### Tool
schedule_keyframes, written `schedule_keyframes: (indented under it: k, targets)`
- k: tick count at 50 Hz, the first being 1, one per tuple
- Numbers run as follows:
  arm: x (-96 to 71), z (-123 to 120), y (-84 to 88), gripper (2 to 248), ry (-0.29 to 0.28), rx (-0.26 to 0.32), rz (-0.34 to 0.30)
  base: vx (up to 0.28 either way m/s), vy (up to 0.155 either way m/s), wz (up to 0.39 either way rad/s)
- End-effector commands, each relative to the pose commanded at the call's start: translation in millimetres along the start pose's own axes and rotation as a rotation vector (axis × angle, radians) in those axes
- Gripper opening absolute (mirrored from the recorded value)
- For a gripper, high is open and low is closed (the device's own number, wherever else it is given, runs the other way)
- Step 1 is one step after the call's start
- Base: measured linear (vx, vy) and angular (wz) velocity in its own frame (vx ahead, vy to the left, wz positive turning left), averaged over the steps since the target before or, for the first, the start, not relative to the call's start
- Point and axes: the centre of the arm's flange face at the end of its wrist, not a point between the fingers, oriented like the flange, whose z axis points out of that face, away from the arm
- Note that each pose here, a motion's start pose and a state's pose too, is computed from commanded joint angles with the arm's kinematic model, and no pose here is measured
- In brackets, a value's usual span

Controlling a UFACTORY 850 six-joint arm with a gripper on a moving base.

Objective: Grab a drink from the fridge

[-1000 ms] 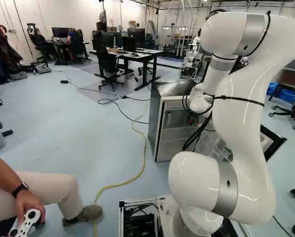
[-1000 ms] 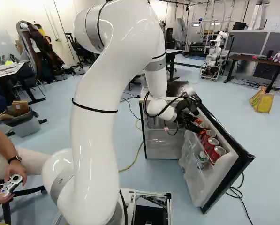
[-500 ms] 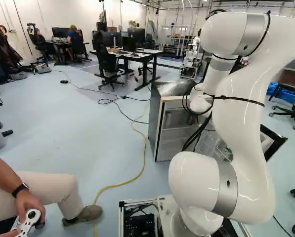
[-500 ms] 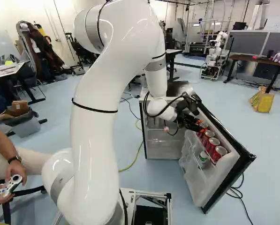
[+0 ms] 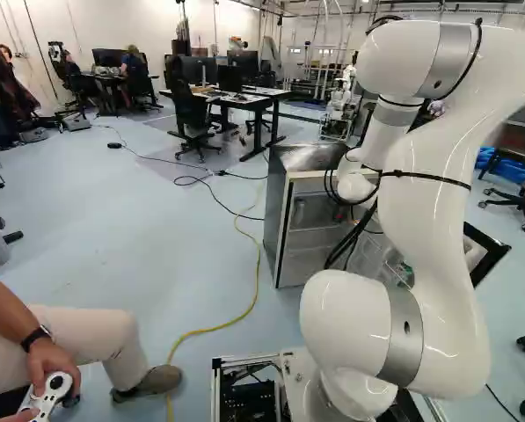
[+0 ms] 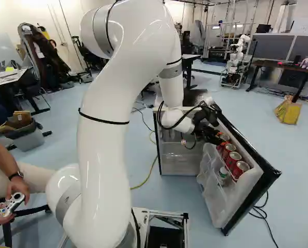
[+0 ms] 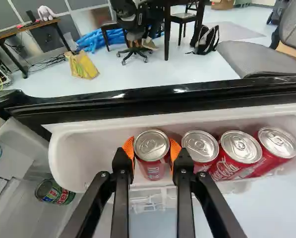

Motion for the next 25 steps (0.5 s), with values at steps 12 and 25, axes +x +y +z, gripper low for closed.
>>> schedule_keyframes:
  k: [12,25]
  targets:
    - [1.2,-5,3.9,90,0.025,-0.003,-0.005,0.000,0.000,0.000]
    - [1.7,-12,10.5,90,0.051,-0.007,-0.014,0.000,0.000,0.000]
